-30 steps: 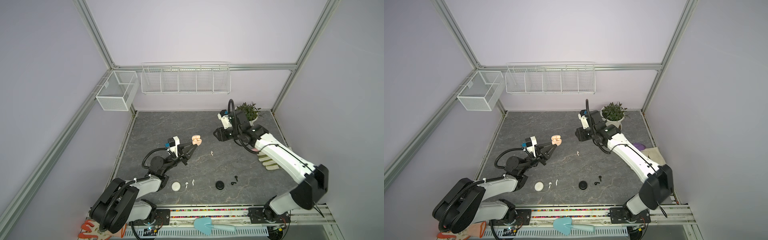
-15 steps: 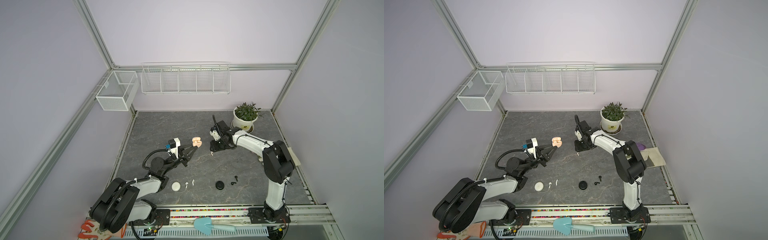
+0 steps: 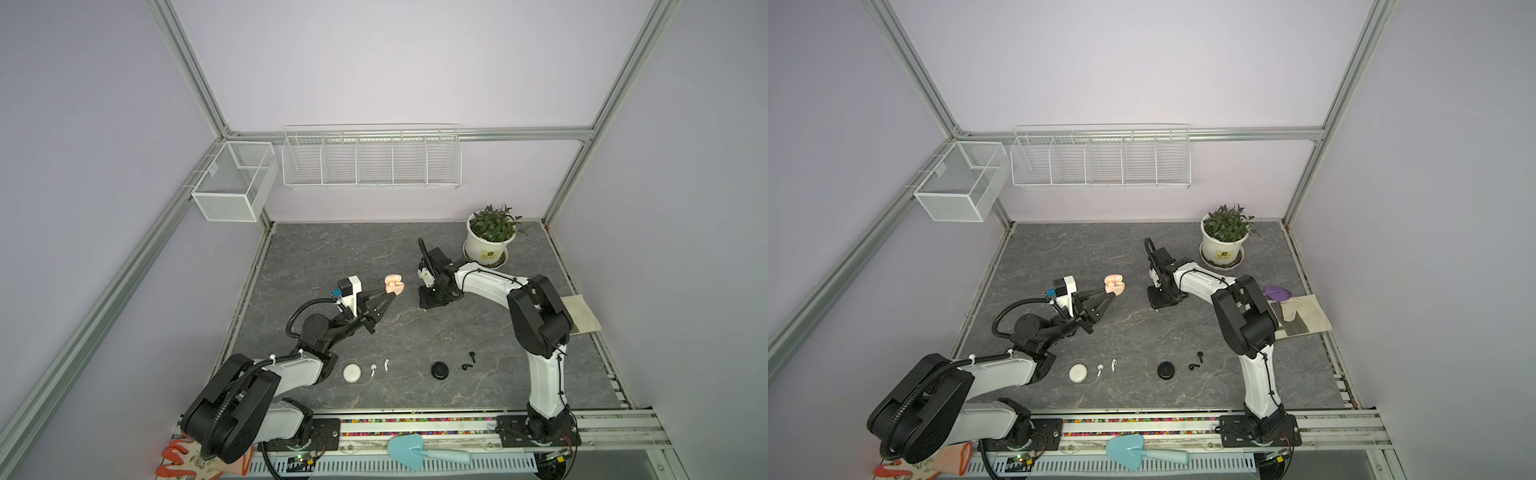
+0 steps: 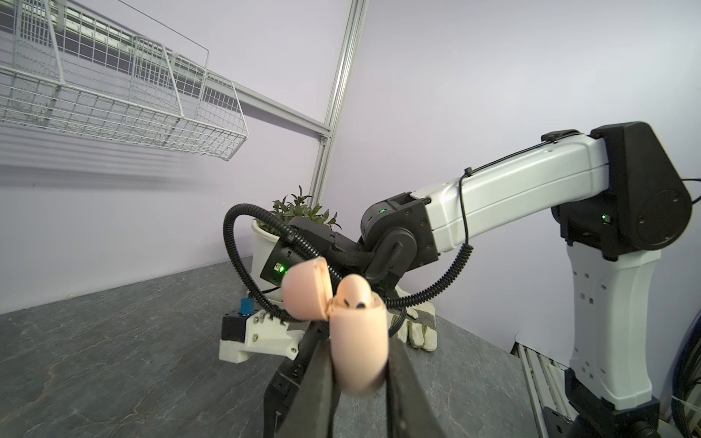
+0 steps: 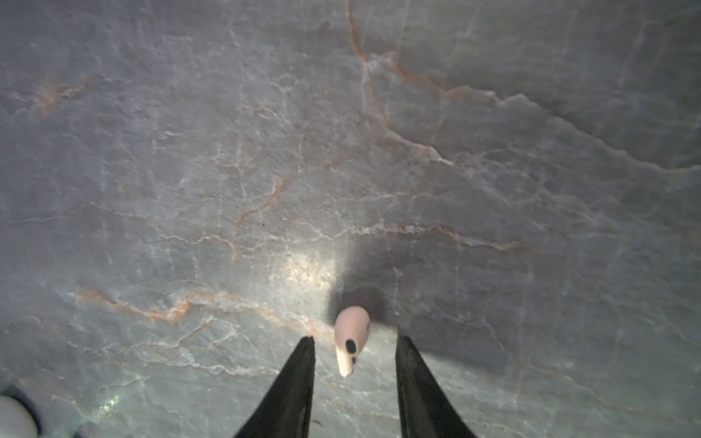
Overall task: Insert wireless bluetooth earbuds into charging case
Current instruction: Pick up the wireless bluetooth earbud from the center of the table.
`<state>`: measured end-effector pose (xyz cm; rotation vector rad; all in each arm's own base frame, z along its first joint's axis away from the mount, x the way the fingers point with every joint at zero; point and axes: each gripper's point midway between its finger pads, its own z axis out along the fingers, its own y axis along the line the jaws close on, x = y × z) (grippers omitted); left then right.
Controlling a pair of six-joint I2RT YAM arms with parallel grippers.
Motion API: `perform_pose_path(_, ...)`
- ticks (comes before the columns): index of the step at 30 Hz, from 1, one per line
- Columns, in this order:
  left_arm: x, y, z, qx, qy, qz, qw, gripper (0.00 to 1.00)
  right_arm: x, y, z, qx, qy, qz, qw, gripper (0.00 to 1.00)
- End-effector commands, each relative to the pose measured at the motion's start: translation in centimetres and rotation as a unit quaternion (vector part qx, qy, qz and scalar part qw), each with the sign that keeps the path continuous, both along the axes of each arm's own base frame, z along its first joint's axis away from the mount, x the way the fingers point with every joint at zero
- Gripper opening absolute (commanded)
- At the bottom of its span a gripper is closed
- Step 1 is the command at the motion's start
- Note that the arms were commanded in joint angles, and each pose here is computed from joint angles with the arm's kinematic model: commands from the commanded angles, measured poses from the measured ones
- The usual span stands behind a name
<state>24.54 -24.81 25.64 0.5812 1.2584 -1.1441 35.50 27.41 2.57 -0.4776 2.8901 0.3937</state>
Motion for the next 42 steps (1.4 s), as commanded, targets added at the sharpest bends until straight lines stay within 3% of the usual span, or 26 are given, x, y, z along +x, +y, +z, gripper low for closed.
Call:
perform_pose_path(1, -0.2, 0.0, 0.5, -0.006, -0.016, 0.001, 1.0, 0.0, 0.5, 0.3, -0.1, -0.005, -0.007, -0.009, 1.0, 0.38)
perform_pose_path(26, -0.1, 0.4, 0.2, -0.003, -0.015, 0.009, 1.0, 0.0, -0.2, 0.7, -2.0, -0.042, -0.001, -0.01, 0.999, 0.26)
perform_pose_path(42, 0.1, 0.4, 0.2, -0.003, -0.014, 0.011, 1.0, 0.0, 0.1, 0.9, -1.6, -0.034, -0.009, -0.014, 0.999, 0.22)
